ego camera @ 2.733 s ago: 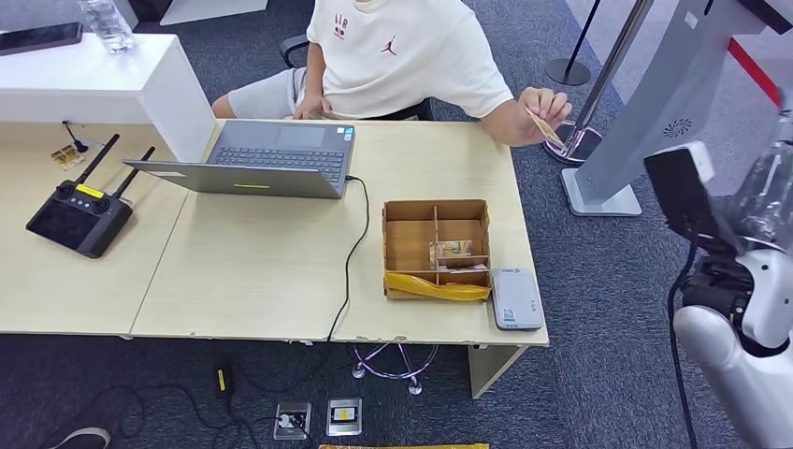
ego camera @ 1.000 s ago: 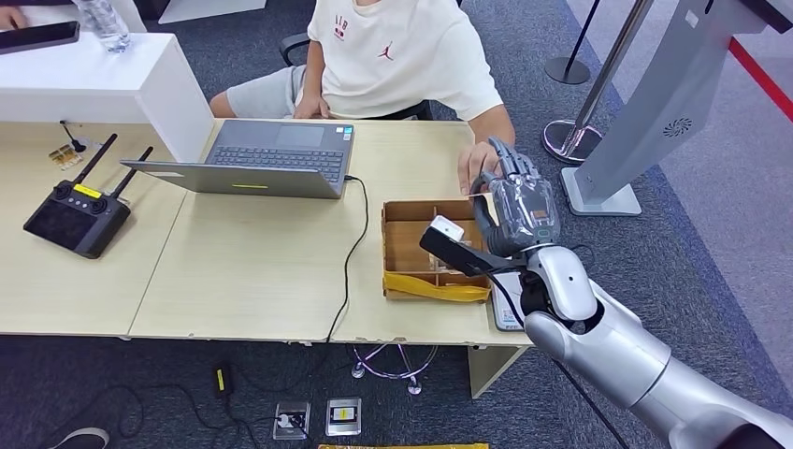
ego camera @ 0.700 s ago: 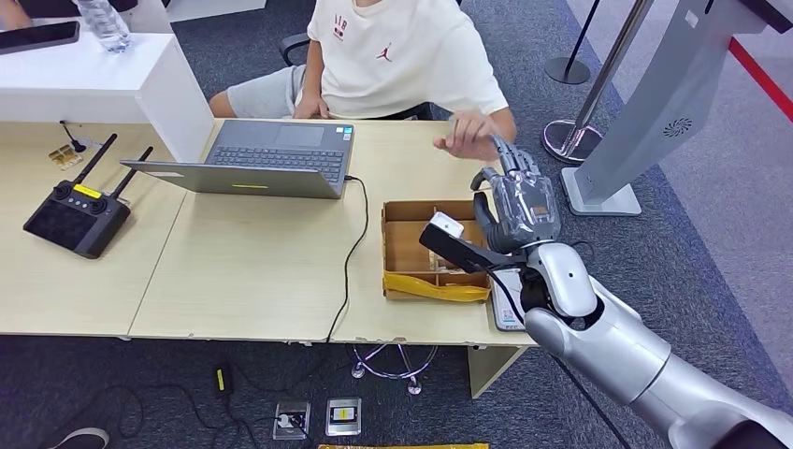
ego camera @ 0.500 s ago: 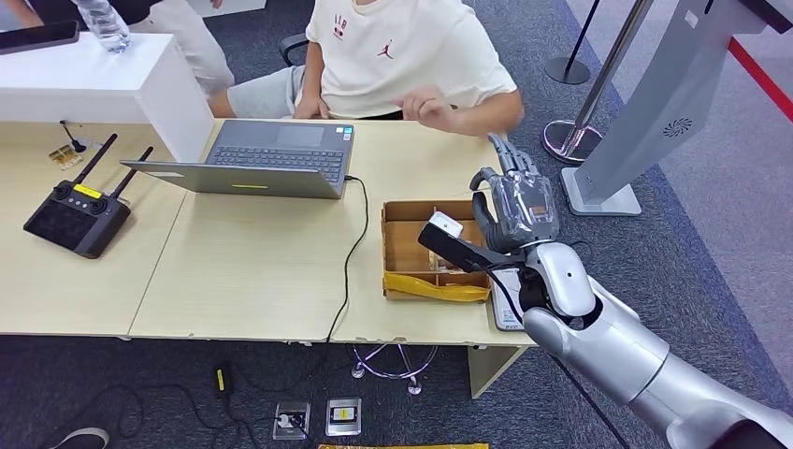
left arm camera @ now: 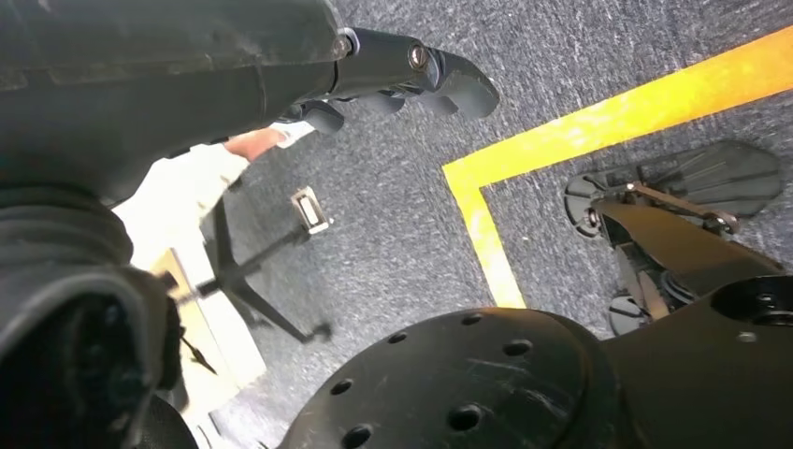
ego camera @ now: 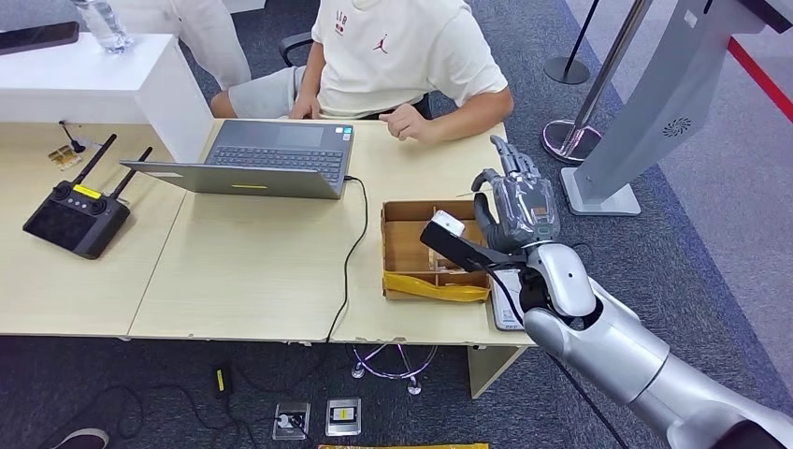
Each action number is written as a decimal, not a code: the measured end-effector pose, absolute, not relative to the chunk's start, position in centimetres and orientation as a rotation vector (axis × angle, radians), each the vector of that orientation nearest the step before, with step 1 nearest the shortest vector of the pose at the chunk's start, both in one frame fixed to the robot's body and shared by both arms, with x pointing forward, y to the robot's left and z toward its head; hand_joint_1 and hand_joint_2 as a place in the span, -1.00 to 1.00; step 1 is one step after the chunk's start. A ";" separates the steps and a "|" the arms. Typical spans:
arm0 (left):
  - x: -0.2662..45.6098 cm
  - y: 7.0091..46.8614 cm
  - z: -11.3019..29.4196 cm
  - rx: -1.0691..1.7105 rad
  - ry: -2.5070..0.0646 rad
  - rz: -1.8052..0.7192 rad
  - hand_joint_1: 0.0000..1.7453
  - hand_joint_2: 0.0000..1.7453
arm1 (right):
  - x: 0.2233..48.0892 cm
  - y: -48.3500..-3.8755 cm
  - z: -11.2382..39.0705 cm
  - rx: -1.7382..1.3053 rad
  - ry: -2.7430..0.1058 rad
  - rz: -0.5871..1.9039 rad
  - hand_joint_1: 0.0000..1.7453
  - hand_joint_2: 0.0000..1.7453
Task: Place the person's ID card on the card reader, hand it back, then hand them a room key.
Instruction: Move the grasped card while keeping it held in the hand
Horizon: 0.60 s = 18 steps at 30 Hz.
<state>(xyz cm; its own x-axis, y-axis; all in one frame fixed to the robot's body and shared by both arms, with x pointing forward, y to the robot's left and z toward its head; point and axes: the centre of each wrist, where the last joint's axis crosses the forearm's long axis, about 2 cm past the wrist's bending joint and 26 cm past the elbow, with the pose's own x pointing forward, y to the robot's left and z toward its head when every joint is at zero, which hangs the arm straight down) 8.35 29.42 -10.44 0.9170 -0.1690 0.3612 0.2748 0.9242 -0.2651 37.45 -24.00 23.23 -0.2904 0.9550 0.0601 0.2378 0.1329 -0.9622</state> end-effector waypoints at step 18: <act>6.9 29.0 -10.7 -0.333 -0.343 -0.171 -1.00 -1.00 | 32.9 -32.9 15.1 -1.196 -1.294 1.074 1.00 1.00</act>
<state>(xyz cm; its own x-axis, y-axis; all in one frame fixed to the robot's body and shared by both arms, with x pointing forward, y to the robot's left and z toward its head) 6.89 29.04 -10.69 0.9280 -0.1081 0.3566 0.2198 0.9315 -0.2897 32.86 -32.88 15.15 0.0219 0.9939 0.1082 0.0773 0.1062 -0.9913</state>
